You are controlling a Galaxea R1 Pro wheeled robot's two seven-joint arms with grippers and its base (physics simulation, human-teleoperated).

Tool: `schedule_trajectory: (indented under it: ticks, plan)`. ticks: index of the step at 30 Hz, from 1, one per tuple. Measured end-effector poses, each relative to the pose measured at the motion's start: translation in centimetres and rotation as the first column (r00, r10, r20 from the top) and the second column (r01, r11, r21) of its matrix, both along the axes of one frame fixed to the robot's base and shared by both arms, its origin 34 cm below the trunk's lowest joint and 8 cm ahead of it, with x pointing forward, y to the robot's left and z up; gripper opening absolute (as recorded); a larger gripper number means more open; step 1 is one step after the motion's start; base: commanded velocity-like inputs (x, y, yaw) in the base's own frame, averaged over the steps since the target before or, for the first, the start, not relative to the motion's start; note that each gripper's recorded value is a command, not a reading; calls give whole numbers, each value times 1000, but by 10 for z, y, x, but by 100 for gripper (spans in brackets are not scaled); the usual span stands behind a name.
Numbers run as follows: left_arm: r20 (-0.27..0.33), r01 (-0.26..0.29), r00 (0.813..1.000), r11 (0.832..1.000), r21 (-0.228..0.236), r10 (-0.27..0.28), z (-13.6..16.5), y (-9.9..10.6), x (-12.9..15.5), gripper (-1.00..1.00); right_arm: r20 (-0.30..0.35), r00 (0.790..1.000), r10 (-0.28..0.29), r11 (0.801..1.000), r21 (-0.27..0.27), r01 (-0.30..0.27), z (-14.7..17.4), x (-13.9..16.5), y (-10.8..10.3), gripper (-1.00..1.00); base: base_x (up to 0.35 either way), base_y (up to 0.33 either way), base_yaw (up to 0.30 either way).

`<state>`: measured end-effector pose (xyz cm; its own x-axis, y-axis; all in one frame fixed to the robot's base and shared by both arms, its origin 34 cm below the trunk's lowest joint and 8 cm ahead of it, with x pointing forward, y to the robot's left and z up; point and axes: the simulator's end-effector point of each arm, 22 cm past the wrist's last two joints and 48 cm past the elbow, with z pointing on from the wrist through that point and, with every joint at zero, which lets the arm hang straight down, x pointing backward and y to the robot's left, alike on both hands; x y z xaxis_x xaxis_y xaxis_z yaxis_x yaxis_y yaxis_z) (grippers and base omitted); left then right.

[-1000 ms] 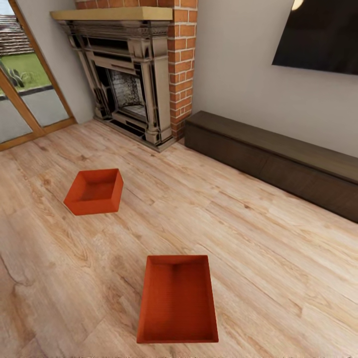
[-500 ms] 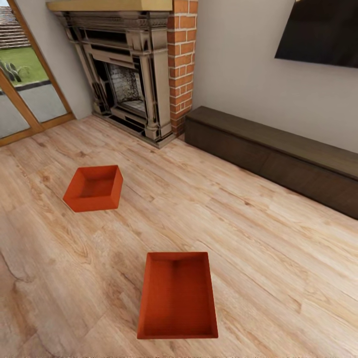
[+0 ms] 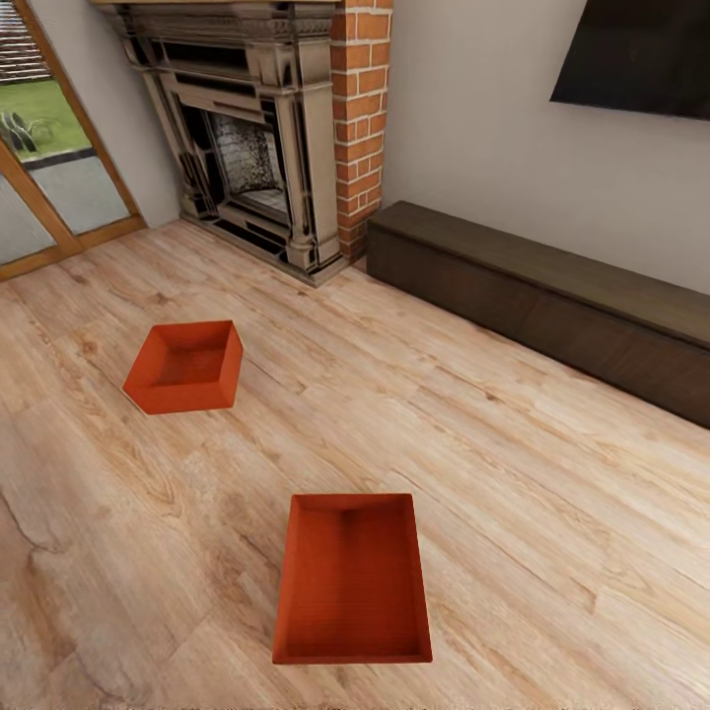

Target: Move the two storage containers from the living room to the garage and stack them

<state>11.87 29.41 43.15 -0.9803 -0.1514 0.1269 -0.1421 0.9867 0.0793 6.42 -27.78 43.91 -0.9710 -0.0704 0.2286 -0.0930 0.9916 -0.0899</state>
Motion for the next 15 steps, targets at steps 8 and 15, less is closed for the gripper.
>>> schedule_trajectory:
  ticks: [8, 15]
  plan:
    - [-13, 0, 1000, 1000, 0, 0, 0, 0, -5, 100, -13, 1000, 0, 1000, 0, 0, 1, -5, 0, 100, 0, 0, 0]
    - [-23, 0, 1000, 1000, 0, 0, 1, 0, -9, 100, -24, 1000, 0, 1000, 0, 0, 2, -9, 0, 100, 0, 0, 0]
